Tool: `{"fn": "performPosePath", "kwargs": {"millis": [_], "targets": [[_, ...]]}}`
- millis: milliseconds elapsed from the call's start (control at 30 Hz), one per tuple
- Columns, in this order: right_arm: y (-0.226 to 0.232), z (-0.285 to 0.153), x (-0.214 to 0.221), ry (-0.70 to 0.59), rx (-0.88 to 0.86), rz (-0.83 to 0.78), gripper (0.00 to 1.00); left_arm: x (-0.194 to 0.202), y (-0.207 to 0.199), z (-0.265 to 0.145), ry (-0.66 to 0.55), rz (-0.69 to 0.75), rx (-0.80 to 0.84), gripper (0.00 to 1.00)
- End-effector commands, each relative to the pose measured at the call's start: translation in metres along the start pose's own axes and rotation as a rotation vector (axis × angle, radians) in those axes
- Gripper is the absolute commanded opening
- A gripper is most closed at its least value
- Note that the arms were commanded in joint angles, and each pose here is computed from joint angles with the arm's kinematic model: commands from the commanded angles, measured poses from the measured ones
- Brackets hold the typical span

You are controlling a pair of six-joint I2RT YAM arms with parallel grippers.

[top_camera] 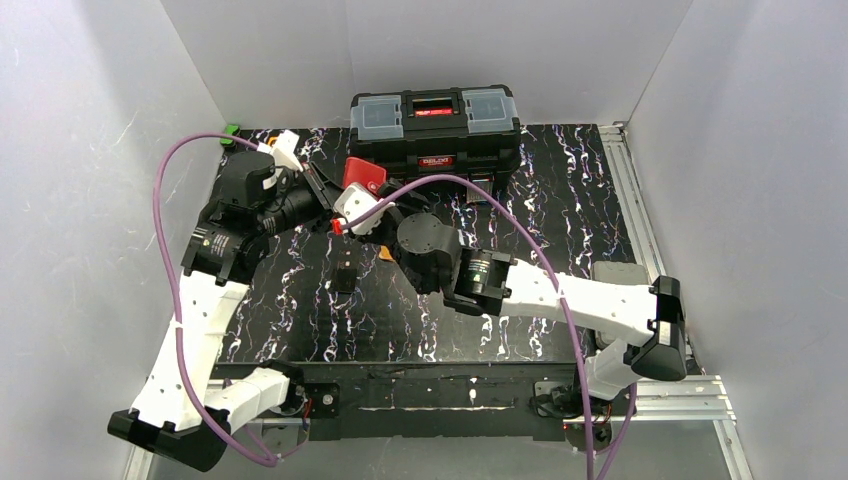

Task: Put the credit cards into the card holder
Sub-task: Open the card holder at the center of the board.

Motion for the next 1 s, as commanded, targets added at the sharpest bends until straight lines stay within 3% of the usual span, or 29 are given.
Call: {"fn": "performPosePath", "kwargs": {"millis": [0,167,367,700,967], "targets": [[0.016,0.005,-0.010,-0.072,-0.035,-0.045,0.58,-0.015,-0.032,-0.019,-0.063,0.030,0.127,0.00],[0.010,0.011,-0.012,-0.096,-0.016,-0.036,0.55,-0.016,-0.035,-0.022,-0.058,0.025,0.136,0.00],[-0.007,0.017,-0.010,-0.083,-0.021,0.087,0.47,-0.021,-0.043,-0.027,-0.068,0.019,0.153,0.00],[-0.009,0.020,-0.011,-0.099,-0.025,0.125,0.27,-0.019,-0.040,-0.025,-0.053,-0.004,0.147,0.00],[-0.020,0.024,-0.015,-0.102,-0.031,0.240,0.04,-0.017,-0.038,-0.023,-0.047,-0.010,0.143,0.00]]}}
Point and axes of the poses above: each gripper's point midway between its finger pads, its own z axis out along the fingers, its own y axis along the line the jaws close on, x = y × z, the point moved 5 cm from there along -z, back along the fingers, and after that the axes turned 15 degrees about z, right-handed, at the moved point
